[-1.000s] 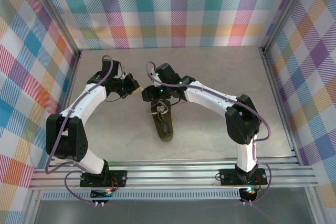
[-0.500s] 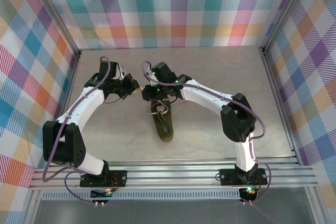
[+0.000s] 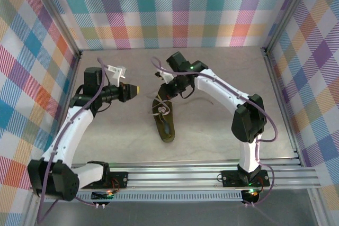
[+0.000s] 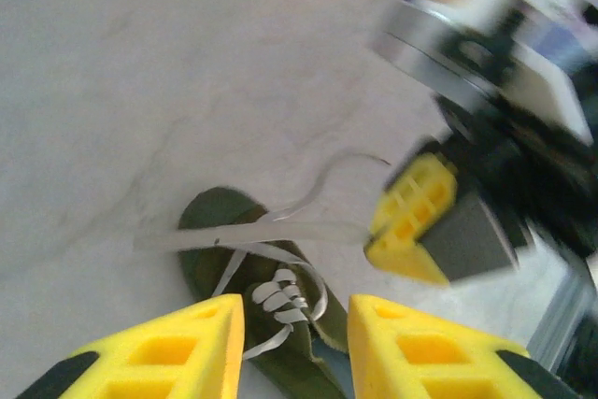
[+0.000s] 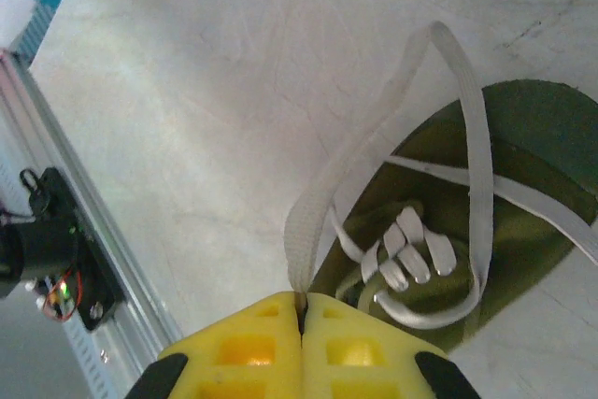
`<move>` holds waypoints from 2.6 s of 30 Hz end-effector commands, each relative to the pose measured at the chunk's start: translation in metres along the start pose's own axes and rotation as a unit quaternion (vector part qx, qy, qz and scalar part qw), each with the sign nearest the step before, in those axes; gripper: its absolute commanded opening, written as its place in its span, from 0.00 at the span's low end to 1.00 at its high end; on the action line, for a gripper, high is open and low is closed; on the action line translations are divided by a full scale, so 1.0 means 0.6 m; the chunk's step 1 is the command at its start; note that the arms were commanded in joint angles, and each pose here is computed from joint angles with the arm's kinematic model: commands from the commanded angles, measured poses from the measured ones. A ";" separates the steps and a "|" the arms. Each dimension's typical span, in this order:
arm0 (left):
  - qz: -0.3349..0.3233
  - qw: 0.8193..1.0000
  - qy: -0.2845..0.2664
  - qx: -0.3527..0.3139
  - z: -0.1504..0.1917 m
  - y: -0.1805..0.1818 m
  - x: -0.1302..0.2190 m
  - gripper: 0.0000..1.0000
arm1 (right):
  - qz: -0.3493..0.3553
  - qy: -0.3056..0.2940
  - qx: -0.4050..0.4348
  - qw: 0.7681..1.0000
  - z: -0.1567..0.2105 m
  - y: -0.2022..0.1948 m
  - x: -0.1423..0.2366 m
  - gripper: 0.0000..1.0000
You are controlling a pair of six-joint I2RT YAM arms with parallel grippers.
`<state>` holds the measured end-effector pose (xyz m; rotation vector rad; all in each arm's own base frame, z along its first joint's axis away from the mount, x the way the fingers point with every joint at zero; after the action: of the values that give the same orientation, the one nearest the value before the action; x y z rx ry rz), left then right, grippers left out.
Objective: Tie the shoes
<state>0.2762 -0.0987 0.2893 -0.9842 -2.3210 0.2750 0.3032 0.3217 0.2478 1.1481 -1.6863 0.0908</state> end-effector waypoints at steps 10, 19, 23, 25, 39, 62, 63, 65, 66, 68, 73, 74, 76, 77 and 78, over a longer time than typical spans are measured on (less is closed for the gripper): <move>0.111 0.922 -0.041 -0.368 0.046 -0.063 -0.059 0.52 | -0.093 0.050 0.093 0.990 0.028 0.063 0.058 0.00; 0.103 0.902 -0.008 -0.420 0.067 -0.077 -0.092 0.47 | -0.106 0.052 0.095 0.988 0.028 0.068 0.062 0.00; 0.105 0.894 0.009 -0.436 0.077 -0.085 -0.108 0.43 | -0.107 0.054 0.094 0.988 0.029 0.069 0.062 0.00; 0.106 0.892 0.009 -0.439 0.078 -0.087 -0.111 0.37 | -0.107 0.054 0.094 0.988 0.029 0.068 0.063 0.00; -0.042 0.962 0.147 -0.225 0.136 -0.053 -0.085 0.00 | -0.019 -0.042 0.006 0.999 0.008 0.007 0.094 0.47; -0.109 0.937 0.268 0.198 0.292 0.007 -0.146 0.00 | 0.003 -0.028 -0.125 0.992 0.042 -0.067 0.006 0.42; -0.105 0.939 0.262 0.196 0.292 0.008 -0.151 0.00 | 0.002 -0.027 -0.126 0.992 0.044 -0.067 0.003 0.42; -0.101 0.940 0.260 0.194 0.292 0.011 -0.159 0.00 | 0.002 -0.024 -0.127 0.992 0.045 -0.068 -0.001 0.42; -0.098 0.941 0.261 0.191 0.293 0.013 -0.165 0.00 | 0.001 -0.022 -0.127 0.992 0.046 -0.068 -0.003 0.42; -0.097 0.944 0.254 0.187 0.290 0.019 -0.174 0.00 | 0.001 -0.019 -0.128 0.992 0.048 -0.068 -0.006 0.41; -0.115 0.948 0.250 0.163 0.293 0.037 -0.190 0.00 | 0.001 -0.017 -0.129 0.992 0.049 -0.069 -0.010 0.41; -0.115 0.947 0.252 0.161 0.293 0.039 -0.194 0.00 | 0.001 -0.017 -0.129 0.992 0.049 -0.069 -0.010 0.41; -0.113 0.949 0.249 0.155 0.291 0.042 -0.199 0.00 | 0.000 -0.017 -0.129 0.992 0.049 -0.070 -0.011 0.41; -0.112 0.952 0.243 0.151 0.289 0.043 -0.201 0.00 | 0.001 -0.017 -0.129 0.991 0.049 -0.070 -0.011 0.41; -0.112 0.954 0.234 0.147 0.285 0.043 -0.201 0.00 | 0.001 -0.016 -0.129 0.992 0.048 -0.071 -0.012 0.41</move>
<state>0.2421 -0.1571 0.0807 -0.5228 -1.7878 0.2634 0.3135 0.2828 0.2181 0.9601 -1.6922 -0.1402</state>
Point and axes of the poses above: each hand's point on the last joint's axis, 136 mm out from that joint toward the fingers, its own x axis back along the fingers, its own y axis along the line the jaws close on, z = x × y, the point moved 7 cm from there along x, back along the fingers, and after that the axes turned 1 degree about x, right-handed, at the moved point
